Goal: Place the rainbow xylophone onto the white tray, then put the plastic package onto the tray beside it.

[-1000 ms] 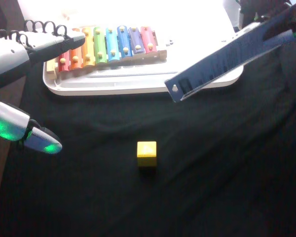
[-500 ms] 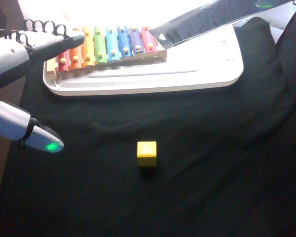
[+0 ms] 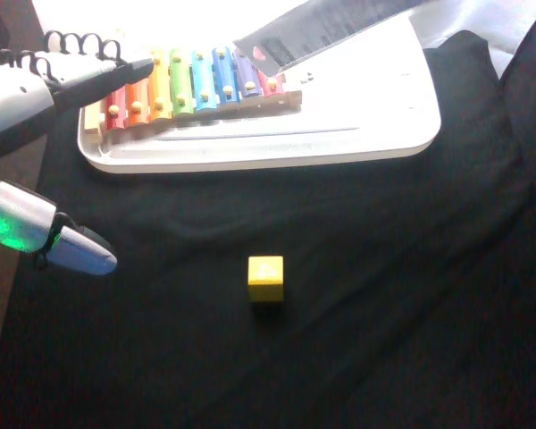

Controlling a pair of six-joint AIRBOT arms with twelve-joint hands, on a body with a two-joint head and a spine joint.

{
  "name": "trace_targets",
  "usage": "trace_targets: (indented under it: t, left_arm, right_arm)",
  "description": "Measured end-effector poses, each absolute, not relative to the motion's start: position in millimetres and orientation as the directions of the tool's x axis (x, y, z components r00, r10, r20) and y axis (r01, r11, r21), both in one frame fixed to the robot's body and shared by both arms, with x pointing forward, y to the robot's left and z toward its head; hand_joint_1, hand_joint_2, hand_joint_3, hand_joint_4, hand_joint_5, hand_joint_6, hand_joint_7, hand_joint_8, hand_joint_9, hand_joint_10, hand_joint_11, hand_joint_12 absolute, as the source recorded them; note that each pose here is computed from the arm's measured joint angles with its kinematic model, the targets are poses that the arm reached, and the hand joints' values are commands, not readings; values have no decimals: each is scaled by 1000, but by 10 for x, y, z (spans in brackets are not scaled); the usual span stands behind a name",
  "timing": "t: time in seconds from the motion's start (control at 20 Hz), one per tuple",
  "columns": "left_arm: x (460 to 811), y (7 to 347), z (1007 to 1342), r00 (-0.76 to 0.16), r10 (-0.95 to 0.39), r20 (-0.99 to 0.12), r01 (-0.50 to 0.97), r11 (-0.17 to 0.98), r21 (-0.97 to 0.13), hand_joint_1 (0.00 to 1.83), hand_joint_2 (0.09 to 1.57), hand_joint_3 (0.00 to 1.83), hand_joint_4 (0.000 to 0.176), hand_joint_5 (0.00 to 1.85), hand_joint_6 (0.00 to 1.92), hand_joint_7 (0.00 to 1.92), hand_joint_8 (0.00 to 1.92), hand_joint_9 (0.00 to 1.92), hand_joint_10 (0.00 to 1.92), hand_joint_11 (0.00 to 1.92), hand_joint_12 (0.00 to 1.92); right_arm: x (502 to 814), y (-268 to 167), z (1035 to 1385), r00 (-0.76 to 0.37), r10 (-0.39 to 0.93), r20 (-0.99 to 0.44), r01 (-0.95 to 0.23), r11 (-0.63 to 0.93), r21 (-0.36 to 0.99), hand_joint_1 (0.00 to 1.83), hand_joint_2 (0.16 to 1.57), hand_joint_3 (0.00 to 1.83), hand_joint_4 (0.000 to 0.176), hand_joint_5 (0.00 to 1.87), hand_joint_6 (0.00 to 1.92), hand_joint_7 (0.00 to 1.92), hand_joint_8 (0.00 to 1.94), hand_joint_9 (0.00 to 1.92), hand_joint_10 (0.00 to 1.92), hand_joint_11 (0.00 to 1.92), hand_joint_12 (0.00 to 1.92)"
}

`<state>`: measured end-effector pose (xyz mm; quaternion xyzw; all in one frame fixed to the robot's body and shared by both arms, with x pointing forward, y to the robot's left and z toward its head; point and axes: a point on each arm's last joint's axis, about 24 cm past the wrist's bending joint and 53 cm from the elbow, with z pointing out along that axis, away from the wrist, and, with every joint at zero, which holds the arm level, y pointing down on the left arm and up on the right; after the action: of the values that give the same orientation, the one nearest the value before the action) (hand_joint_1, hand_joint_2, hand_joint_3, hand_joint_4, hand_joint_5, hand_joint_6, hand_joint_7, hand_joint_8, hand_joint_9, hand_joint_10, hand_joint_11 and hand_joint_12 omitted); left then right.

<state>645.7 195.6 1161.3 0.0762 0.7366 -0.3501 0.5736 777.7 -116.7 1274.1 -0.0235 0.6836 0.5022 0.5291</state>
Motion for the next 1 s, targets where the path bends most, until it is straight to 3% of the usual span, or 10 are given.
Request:
trace_targets:
  t: [0.15, 0.25, 0.3, 0.4, 0.45, 0.55, 0.65, 0.7, 0.85, 1.0]
  left_arm:
    - [6453, 1948, 11636, -324, -293, -899, 520, 739, -428, 874, 589, 0, 0, 0, 0, 0, 0, 0, 0, 0, 0]
    - [6451, 1945, 11640, -323, -294, -900, 522, 738, -428, 864, 582, 0, 0, 0, 0, 0, 0, 0, 0, 0, 0]
    - [6450, 1945, 11639, -323, -294, -900, 522, 738, -429, 847, 581, 0, 0, 0, 0, 0, 0, 0, 0, 0, 0]
    - [6446, 1939, 11643, -323, -294, -900, 524, 736, -428, 859, 598, 0, 0, 0, 0, 0, 0, 0, 0, 0, 0]
    - [6445, 1936, 11648, -321, -294, -900, 526, 735, -428, 844, 607, 4, 0, 0, 0, 0, 0, 0, 0, 0, 0]
    - [6444, 1937, 11653, -320, -296, -900, 527, 734, -429, 837, 626, 12, 0, 0, 0, 0, 0, 0, 0, 0, 0]
    - [6431, 1933, 11633, -322, -293, -900, 529, 733, -428, 753, 622, 8, 0, 0, 0, 0, 0, 0, 0, 0, 0]
    - [6430, 1935, 11624, -324, -292, -900, 528, 733, -428, 770, 637, 14, 0, 0, 0, 0, 0, 0, 0, 0, 0]
    - [6423, 1931, 11624, -325, -294, -899, 529, 732, -430, 770, 631, 8, 0, 0, 0, 0, 0, 0, 0, 0, 0]
    - [6411, 1933, 11581, -333, -288, -898, 525, 734, -430, 750, 639, 10, 0, 0, 0, 0, 0, 0, 0, 0, 0]
  right_arm:
    - [7859, -1063, 12695, -448, 532, -718, -549, 470, 691, 1187, 1100, 0, 0, 1000, 939, 1258, 1093, 1492, 1023, 1391, 1398]
    - [7899, -1052, 12622, -455, 537, -711, -534, 475, 700, 1275, 1058, 0, 0, 1082, 790, 1169, 855, 1448, 932, 1326, 1360]
    - [7921, -1041, 12544, -466, 543, -699, -518, 474, 712, 1294, 1062, 0, 0, 1046, 659, 1171, 933, 1475, 894, 1343, 1323]
    - [7963, -1023, 12448, -474, 550, -688, -500, 475, 724, 1210, 1057, 0, 0, 1093, 782, 1396, 829, 1580, 876, 1465, 1345]
    - [7995, -1028, 12407, -481, 569, -667, -483, 464, 743, 1275, 1056, 2, 0, 1071, 810, 1176, 850, 1505, 901, 1391, 1384]
    - [8028, -1024, 12303, -498, 594, -631, -453, 443, 774, 1293, 1077, 0, 0, 981, 743, 1155, 957, 1433, 762, 1327, 1262]
    - [8028, -1032, 12206, -511, 602, -613, -434, 435, 789, 1284, 1104, 0, 0, 956, 736, 1072, 1129, 1428, 964, 1343, 1436]
    - [8023, -1041, 12174, -514, 601, -612, -430, 436, 790, 1216, 1079, 0, 0, 1036, 827, 1205, 1137, 1449, 1035, 1373, 1483]
    - [8034, -1110, 12079, -518, 607, -603, -411, 441, 798, 1292, 1071, 0, 0, 1044, 626, 1138, 1013, 1338, 873, 1239, 1366]
    - [8065, -1261, 11943, -516, 617, -595, -382, 456, 804, 1297, 1064, 0, 0, 1012, 697, 1181, 896, 1382, 690, 1241, 1258]
